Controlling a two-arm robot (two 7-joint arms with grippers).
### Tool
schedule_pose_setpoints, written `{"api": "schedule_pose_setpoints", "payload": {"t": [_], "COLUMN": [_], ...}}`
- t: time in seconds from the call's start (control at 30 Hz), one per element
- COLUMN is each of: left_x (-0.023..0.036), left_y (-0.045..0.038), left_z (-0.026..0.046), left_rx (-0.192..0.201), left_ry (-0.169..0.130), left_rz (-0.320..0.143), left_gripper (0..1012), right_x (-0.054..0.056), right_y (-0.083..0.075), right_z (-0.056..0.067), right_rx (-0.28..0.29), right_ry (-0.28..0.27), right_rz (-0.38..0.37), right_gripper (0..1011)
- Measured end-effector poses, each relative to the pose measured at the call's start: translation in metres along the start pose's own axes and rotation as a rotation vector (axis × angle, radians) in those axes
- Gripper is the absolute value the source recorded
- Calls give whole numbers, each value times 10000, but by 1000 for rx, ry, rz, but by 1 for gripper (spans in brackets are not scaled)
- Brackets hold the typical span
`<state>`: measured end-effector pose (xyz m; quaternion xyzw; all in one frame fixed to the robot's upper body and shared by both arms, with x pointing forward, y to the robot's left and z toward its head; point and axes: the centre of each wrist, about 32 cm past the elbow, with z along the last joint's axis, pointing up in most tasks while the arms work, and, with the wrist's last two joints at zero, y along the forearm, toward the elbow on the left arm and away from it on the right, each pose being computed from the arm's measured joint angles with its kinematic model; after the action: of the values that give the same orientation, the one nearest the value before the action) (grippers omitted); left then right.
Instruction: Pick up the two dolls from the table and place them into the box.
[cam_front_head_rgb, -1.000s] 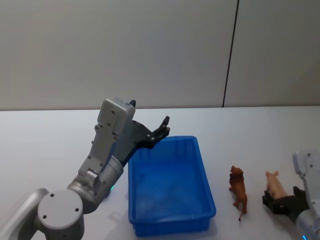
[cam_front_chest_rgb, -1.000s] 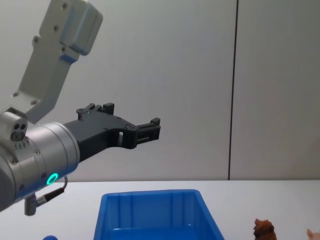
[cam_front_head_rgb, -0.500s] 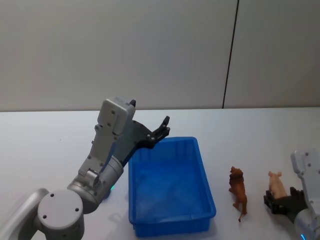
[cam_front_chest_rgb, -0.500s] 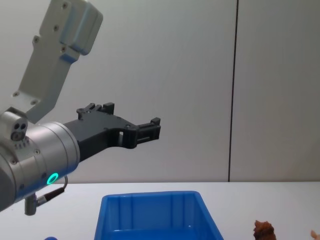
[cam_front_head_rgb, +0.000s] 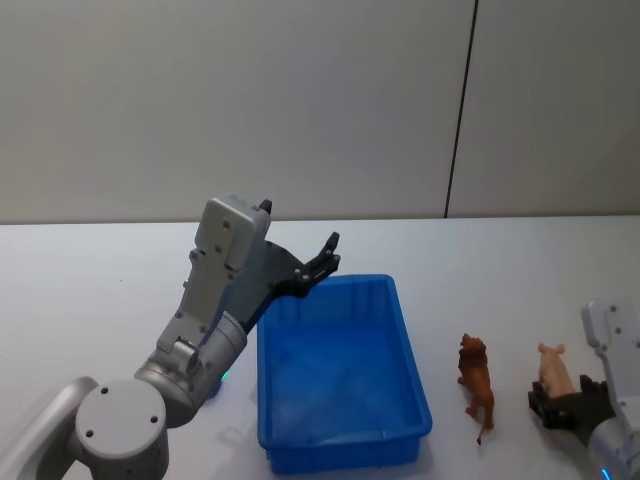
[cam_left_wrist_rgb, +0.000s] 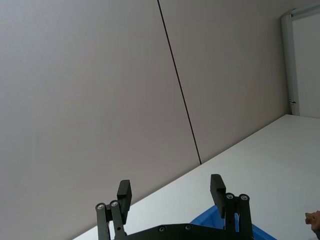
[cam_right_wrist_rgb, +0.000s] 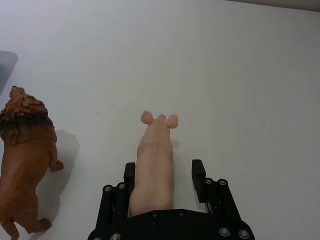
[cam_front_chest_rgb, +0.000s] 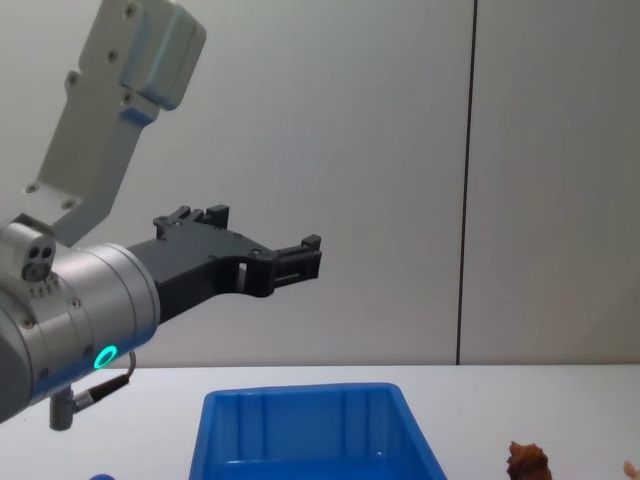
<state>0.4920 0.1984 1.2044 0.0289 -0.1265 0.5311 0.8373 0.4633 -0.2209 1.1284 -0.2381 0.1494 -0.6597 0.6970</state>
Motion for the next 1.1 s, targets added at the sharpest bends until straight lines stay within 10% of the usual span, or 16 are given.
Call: {"api": "schedule_pose_setpoints", "payload": {"t": [1.1], "left_x": [0], "left_y": [0], "left_z": [0], "left_rx": [0], "left_ry": [0], "left_rz": [0], "left_gripper": [1001], "right_x": [36], "right_y": [-27], "right_z": [71], "right_rx": [28], "right_ry": [117], "right_rz": [97], "right_gripper": [650]}}
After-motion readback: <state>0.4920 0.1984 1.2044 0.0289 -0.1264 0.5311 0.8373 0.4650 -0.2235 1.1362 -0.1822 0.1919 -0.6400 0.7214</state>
